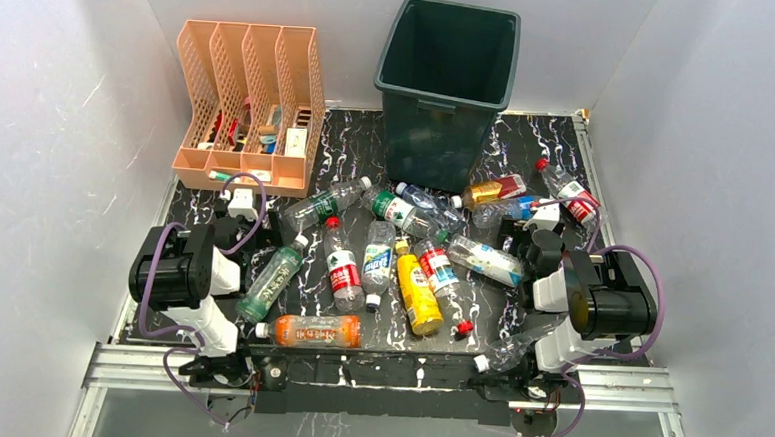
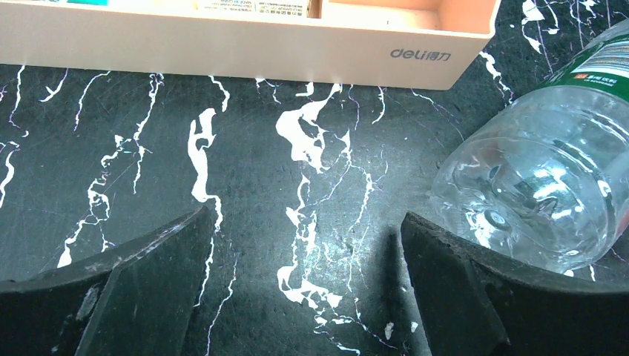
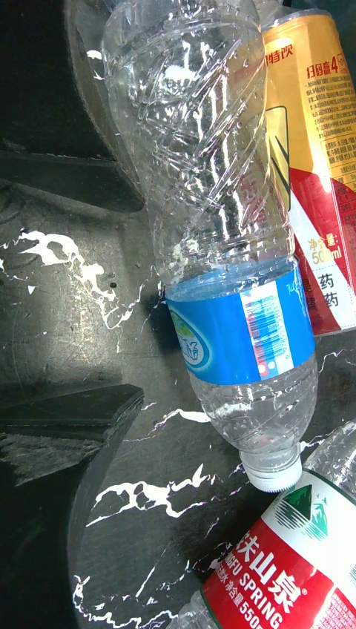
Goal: Put the plastic bottles in the bin
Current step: Pick up the plastic bottle at the center of the board.
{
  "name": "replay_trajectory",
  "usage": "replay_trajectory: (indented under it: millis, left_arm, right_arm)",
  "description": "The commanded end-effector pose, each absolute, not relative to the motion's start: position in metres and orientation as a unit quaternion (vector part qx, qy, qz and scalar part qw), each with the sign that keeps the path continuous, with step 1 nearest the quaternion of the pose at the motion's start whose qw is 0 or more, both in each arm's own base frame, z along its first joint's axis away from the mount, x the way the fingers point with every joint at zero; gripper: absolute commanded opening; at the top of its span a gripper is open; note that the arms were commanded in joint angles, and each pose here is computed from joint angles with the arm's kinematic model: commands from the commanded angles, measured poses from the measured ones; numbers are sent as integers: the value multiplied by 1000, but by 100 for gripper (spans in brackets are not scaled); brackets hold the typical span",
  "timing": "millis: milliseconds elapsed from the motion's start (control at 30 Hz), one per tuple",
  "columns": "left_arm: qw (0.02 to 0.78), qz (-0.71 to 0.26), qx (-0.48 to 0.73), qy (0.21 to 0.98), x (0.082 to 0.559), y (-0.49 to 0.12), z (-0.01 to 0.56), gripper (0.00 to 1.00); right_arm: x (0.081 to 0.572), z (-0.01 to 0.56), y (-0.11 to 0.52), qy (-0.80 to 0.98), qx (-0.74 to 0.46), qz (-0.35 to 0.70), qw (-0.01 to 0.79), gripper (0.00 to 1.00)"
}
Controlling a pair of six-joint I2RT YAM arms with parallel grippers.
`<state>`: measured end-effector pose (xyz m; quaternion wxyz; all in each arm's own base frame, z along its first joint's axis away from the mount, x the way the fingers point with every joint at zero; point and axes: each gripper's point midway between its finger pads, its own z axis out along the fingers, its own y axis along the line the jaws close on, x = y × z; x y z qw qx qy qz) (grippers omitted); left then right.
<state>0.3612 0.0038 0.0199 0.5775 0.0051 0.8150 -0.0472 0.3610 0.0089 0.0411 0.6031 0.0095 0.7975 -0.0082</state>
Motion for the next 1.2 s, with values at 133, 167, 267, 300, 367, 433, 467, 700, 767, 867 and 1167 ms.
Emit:
replay_trajectory:
  millis: [133, 167, 267, 300, 367, 433, 467, 700, 767, 867, 1167]
  left_arm:
    - [595, -57, 21, 802, 369, -2, 31, 98]
    - [595, -57, 21, 802, 369, -2, 31, 98]
    - [594, -57, 21, 802, 368, -2, 30, 98]
    - [594, -58, 21, 802, 368, -2, 30, 98]
    - [594, -57, 20, 803, 368, -2, 30, 98]
    - [595, -57, 21, 802, 369, -2, 31, 98]
    - [594, -58, 21, 802, 368, -2, 31, 98]
    - [611, -75, 55, 786, 364, -13, 52, 98]
    - [601, -77, 59, 794, 365, -14, 58, 98]
    - [586, -94, 78, 801, 366, -24, 74, 98]
    - [638, -140, 59, 755, 372, -39, 180, 98]
  right_arm:
    - [372, 59, 9, 777, 10, -7, 630, 98]
    - [372, 59, 9, 777, 10, -7, 629, 98]
    - [372, 60, 9, 776, 10, -7, 630, 98]
    - [372, 59, 9, 777, 10, -7, 630, 98]
    - [372, 59, 9, 777, 10, -7, 629, 98]
    - [372, 59, 9, 777, 10, -7, 630, 98]
    - [372, 60, 9, 776, 10, -7, 630, 98]
    - [372, 67, 9, 768, 9, -6, 641, 98]
    - [370, 78, 11, 765, 4, -3, 644, 98]
    - [369, 93, 17, 766, -14, 7, 642, 98]
    - [352, 186, 34, 710, -1, 73, 701, 98]
